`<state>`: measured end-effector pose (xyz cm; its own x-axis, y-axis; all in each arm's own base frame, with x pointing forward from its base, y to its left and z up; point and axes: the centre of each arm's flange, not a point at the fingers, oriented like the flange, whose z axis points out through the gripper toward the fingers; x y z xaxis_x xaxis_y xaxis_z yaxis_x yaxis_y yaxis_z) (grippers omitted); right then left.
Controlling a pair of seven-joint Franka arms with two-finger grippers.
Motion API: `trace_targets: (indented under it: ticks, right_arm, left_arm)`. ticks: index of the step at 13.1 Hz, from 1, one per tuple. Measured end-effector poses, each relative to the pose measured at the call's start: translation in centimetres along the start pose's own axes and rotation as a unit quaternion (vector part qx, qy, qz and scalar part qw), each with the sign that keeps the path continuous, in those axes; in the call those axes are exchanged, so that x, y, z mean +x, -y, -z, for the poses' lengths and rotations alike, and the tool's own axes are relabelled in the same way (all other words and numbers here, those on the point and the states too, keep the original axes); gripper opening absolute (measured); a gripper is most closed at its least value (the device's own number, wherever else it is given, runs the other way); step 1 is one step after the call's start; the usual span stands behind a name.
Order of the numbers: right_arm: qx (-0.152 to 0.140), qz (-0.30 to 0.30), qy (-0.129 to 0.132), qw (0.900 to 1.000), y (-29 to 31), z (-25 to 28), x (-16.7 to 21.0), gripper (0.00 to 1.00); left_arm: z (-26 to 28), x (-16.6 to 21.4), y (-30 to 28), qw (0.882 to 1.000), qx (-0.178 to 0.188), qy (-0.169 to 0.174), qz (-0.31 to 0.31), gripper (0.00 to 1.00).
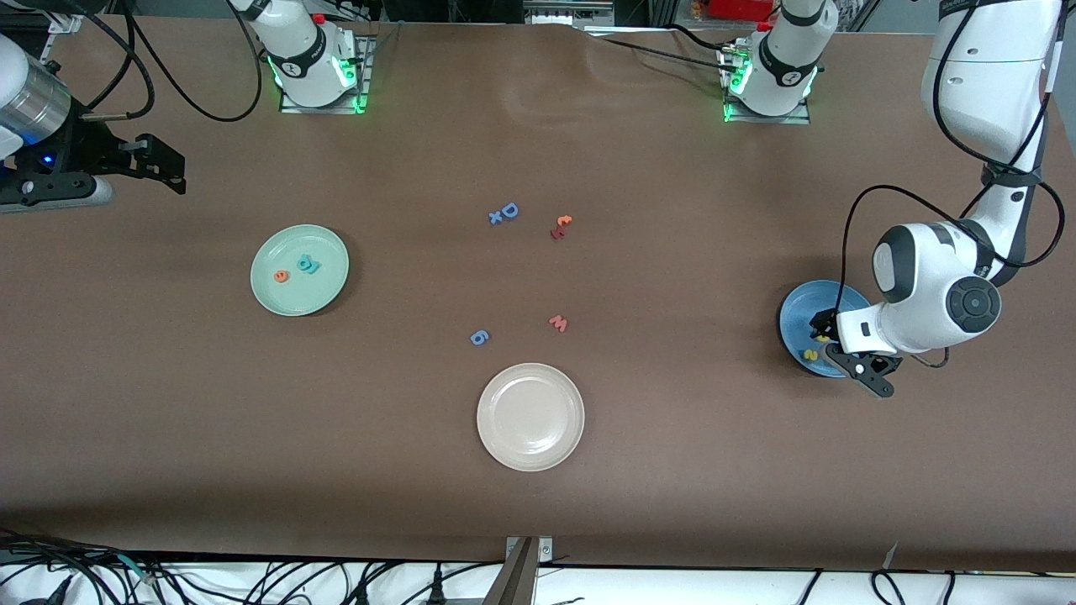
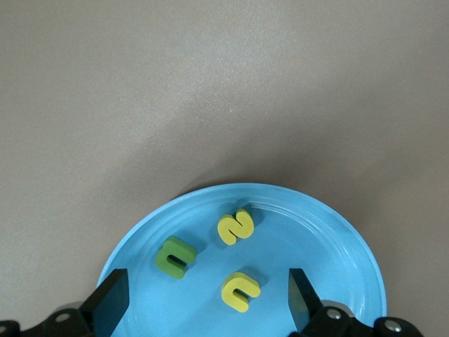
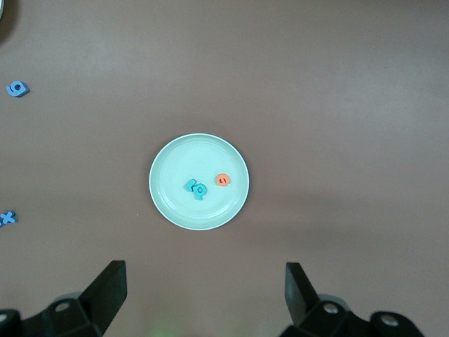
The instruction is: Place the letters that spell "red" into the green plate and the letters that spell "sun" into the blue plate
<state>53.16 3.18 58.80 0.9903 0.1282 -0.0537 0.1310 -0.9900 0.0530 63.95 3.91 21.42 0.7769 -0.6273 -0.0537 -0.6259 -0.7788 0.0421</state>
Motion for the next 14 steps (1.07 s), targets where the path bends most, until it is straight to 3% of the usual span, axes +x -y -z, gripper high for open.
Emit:
trace_targets:
  ticks: [6,10,14]
  right_arm:
    - [0.000,0.000,0.000,1.000,0.0,0.0,0.0,1.00]
    - [0.000,0.000,0.000,1.000,0.0,0.0,0.0,1.00]
    - [0.000,0.000,0.000,1.000,-0.1,0.0,0.0,1.00]
  left_arm:
    - [1.0,0.4,0.2,1.000,0.007,-0.008,0.000,1.00]
    - [13.1,1.7,1.7,0.998,0.031,-0.044,0.040,1.00]
    - [21.5,0.7,0.6,0.986,0.034,-0.068,0.151,1.00]
